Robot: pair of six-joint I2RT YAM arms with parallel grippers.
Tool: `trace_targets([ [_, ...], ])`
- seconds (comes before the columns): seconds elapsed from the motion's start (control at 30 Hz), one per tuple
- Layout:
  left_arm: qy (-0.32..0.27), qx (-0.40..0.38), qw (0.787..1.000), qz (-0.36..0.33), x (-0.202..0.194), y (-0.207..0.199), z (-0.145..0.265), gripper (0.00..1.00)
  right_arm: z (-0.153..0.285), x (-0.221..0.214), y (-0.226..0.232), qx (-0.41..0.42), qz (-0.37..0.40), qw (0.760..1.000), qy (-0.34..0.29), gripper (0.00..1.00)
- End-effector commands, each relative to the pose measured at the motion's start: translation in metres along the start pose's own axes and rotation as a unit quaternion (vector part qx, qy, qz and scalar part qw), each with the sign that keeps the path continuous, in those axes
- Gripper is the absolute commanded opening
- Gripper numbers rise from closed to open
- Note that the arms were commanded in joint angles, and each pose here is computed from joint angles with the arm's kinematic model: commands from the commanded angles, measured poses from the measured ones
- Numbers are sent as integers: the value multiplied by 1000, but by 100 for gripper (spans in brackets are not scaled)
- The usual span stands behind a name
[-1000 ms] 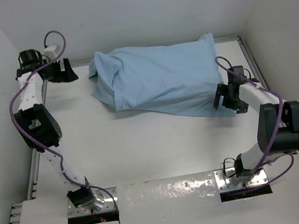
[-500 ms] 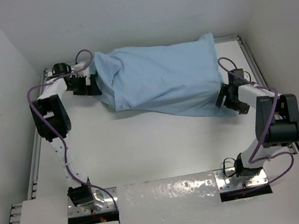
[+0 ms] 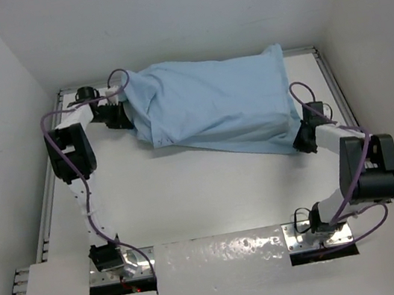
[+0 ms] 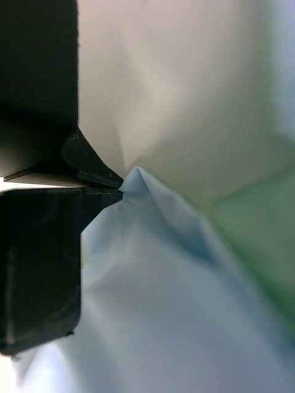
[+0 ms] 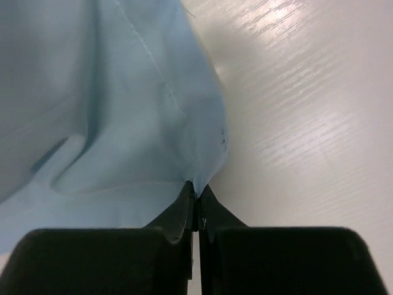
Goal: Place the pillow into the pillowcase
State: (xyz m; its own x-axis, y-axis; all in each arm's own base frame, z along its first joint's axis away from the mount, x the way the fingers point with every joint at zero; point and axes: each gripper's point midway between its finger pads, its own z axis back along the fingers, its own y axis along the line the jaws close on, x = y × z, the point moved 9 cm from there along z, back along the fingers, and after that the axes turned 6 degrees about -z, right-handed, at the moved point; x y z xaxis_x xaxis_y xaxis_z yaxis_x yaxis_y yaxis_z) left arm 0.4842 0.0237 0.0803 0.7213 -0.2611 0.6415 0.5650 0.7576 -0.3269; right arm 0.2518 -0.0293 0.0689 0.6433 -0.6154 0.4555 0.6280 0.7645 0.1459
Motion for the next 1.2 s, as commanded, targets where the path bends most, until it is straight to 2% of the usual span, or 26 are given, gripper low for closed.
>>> trace_targets([
  [0.0, -46, -49, 998, -6, 15, -25, 41, 0, 17, 12, 6, 47, -7, 998, -42, 0],
  [0.03, -81, -65, 995, -14, 30, -33, 64, 0, 32, 22, 12, 73, -7, 995, -69, 0],
  [0.1, -114, -77, 990, -17, 46, -42, 92, 0, 55, 37, 17, 95, -1, 991, -99, 0],
  [0.13, -153, -81, 985, -28, 64, -51, 124, 0, 76, 44, 19, 109, 2, 987, -116, 0],
  [0.2, -189, -74, 979, -23, 83, -60, 161, 0, 119, 74, 32, 149, 8, 975, -167, 0],
  [0.23, -227, -56, 971, -45, 100, -68, 201, 0, 146, 82, 34, 164, 9, 968, -190, 0],
  [0.27, -249, -48, 966, -54, 110, -73, 223, 0, 187, 107, 42, 191, 12, 951, -243, 0],
  [0.3, -278, -35, 957, -75, 122, -76, 247, 0, 211, 118, 45, 205, 12, 941, -271, 0],
  [0.33, -317, -19, 945, -77, 133, -90, 294, 0, 237, 126, 45, 212, 12, 932, -293, 0],
  [0.37, -343, -7, 936, -85, 139, -97, 319, 0, 289, 148, 49, 235, 15, 904, -357, 0],
  [0.4, -387, 19, 911, -139, 154, -104, 351, 0, 314, 156, 48, 238, 14, 892, -384, 0],
  [0.43, -418, 16, 903, -100, 147, -122, 391, 0, 364, 168, 46, 253, 11, 864, -435, 0],
  [0.47, -444, 28, 888, -116, 149, -131, 415, 0, 383, 175, 45, 250, 18, 854, -455, 0],
  [0.5, -477, 55, 863, -156, 151, -147, 453, 0, 401, 180, 42, 245, 15, 844, -477, 0],
  [0.57, -489, 79, 848, -187, 153, -168, 483, 0, 446, 186, 34, 238, 17, 816, -527, 0],
  [0.63, -488, 96, 840, -217, 153, -192, 508, 0, 474, 186, 22, 215, 12, 800, -560, 0],
  [0.8, -480, 111, 837, -238, 142, -224, 527, 0, 488, 172, 8, 203, 14, 797, -569, 0],
  [0.83, -476, 114, 838, -241, 140, -228, 530, 0, 483, 170, 6, 194, 16, 802, -565, 0],
  [1.0, -457, 135, 853, -214, 118, -225, 546, 0, 486, 154, -12, 157, 10, 807, -569, 0],
  [1.07, -448, 131, 860, -206, 113, -223, 544, 0, 480, 148, -18, 137, 8, 814, -565, 0],
  [1.17, -439, 120, 871, -184, 104, -212, 536, 0, 448, 149, -15, 111, 14, 840, -531, 0],
])
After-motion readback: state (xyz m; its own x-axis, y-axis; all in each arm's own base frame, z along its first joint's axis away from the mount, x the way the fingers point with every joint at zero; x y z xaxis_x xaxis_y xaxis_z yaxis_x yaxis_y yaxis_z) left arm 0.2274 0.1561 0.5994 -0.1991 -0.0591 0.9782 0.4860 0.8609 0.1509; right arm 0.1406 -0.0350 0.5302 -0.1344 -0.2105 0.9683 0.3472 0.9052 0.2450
